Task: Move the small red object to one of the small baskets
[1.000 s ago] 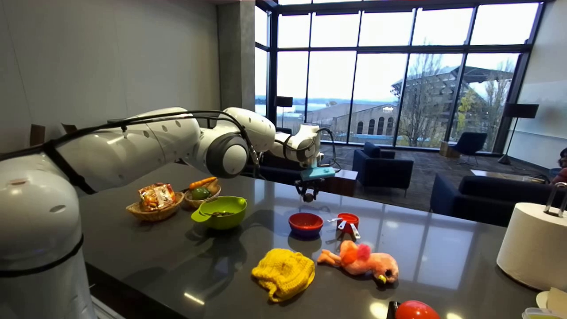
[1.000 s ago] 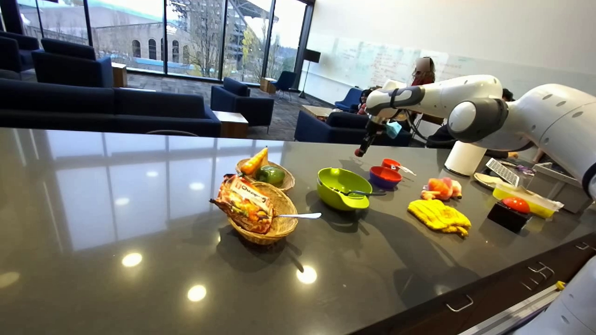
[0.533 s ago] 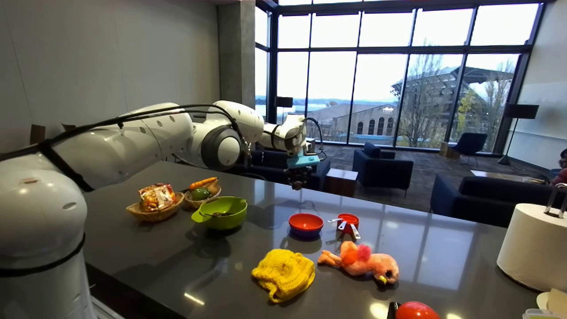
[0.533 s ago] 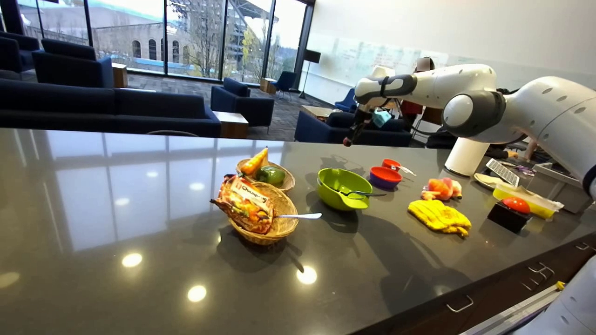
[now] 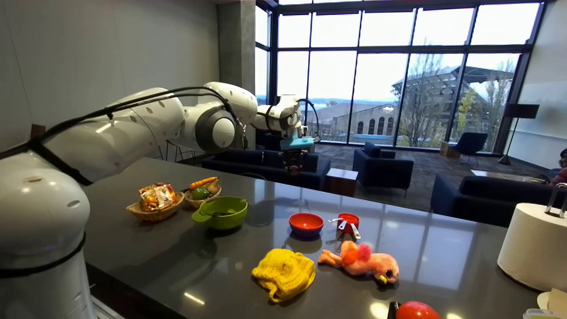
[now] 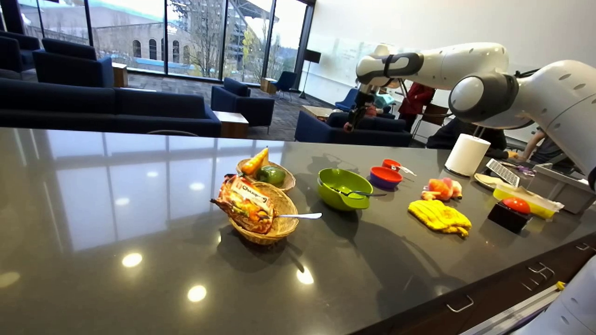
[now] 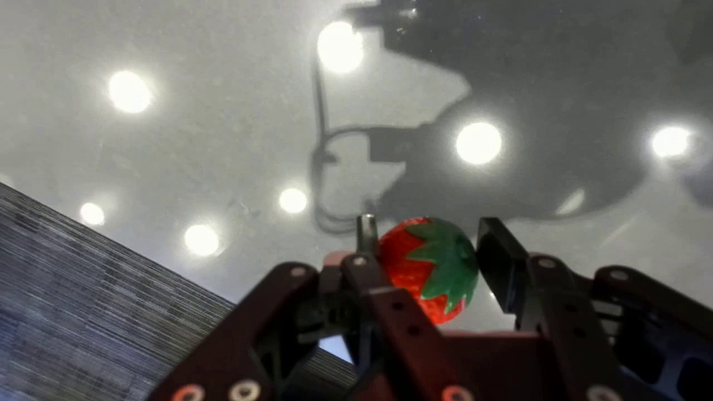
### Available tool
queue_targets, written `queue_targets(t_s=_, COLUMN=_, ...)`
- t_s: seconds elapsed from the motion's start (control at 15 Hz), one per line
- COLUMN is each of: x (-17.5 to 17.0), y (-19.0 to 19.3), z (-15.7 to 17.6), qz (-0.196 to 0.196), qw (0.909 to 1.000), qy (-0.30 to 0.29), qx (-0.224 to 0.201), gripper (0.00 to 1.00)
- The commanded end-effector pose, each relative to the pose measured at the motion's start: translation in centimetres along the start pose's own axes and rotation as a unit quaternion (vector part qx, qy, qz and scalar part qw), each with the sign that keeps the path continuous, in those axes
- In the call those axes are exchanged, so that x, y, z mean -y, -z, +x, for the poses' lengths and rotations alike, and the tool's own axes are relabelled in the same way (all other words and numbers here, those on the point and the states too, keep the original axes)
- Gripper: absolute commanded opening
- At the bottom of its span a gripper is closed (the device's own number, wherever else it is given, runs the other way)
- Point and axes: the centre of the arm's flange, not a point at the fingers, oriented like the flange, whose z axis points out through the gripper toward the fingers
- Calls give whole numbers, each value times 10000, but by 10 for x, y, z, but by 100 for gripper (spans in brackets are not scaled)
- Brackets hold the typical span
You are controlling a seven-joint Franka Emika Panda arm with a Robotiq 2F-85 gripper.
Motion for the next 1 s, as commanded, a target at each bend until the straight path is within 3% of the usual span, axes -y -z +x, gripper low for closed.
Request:
queue_targets(t_s=0.0, x=37, y=35, z=-44, qz=75, qw=9995, qy=-301, qx=111, gripper=23)
queue_targets(t_s=0.93, x=114, y=65, z=-67, qz=647, qw=9939, qy=-853, qx=277, gripper=23)
